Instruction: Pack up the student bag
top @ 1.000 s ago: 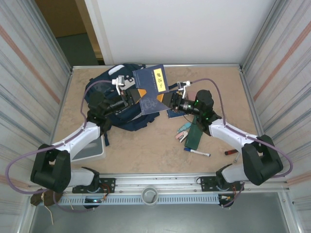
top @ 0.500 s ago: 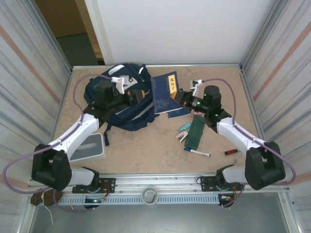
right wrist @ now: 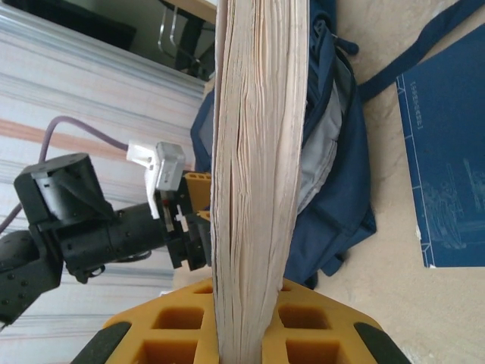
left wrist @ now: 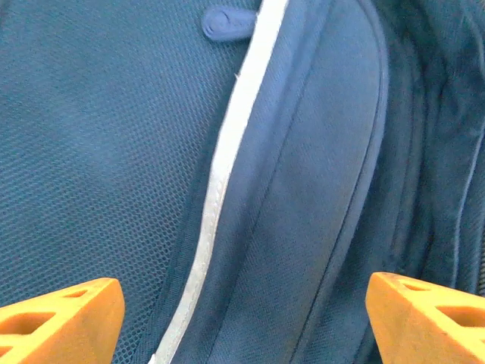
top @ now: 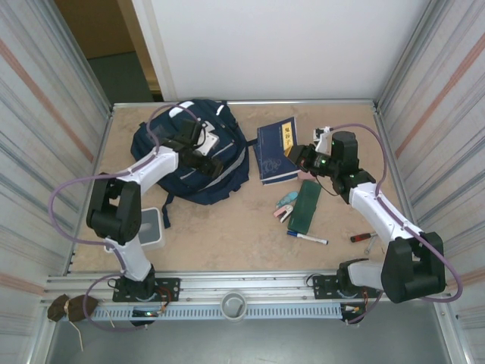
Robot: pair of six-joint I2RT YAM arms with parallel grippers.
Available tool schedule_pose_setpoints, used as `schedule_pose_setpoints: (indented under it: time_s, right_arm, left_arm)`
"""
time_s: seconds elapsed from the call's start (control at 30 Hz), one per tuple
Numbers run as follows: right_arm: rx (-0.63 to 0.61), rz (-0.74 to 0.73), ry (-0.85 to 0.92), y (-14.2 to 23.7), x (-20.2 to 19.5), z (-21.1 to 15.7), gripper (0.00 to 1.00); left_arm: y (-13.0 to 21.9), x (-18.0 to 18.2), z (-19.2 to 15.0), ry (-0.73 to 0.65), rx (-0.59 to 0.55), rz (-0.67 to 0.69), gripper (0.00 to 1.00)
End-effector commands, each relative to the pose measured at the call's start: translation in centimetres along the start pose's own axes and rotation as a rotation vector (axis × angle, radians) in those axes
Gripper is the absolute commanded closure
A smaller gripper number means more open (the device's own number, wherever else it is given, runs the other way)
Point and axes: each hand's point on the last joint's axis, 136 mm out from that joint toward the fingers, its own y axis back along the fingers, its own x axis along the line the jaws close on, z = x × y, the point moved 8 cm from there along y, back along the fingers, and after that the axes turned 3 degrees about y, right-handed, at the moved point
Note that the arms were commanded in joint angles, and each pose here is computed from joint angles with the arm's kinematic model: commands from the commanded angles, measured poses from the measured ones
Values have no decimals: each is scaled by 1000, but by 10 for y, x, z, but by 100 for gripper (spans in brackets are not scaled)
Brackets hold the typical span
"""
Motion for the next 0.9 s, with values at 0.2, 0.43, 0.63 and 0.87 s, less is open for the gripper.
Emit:
schedule_pose_setpoints:
  time_s: [0.2, 0.43, 0.63, 0.87]
  right_arm:
    - [30, 24, 16, -1, -3, -6, 100]
    - [76, -57, 46, -1, -11, -11, 100]
    - [143, -146, 69, 1, -14, -14, 100]
    - [208, -121, 76, -1, 0, -17, 100]
  left_arm:
    - [-29, 3, 7, -107, 98, 79, 22]
    - [-32, 2, 14, -74, 83, 68, 67]
    - [22, -3, 41, 8, -152, -45, 100]
    - [95, 15, 63, 175, -417, -255, 100]
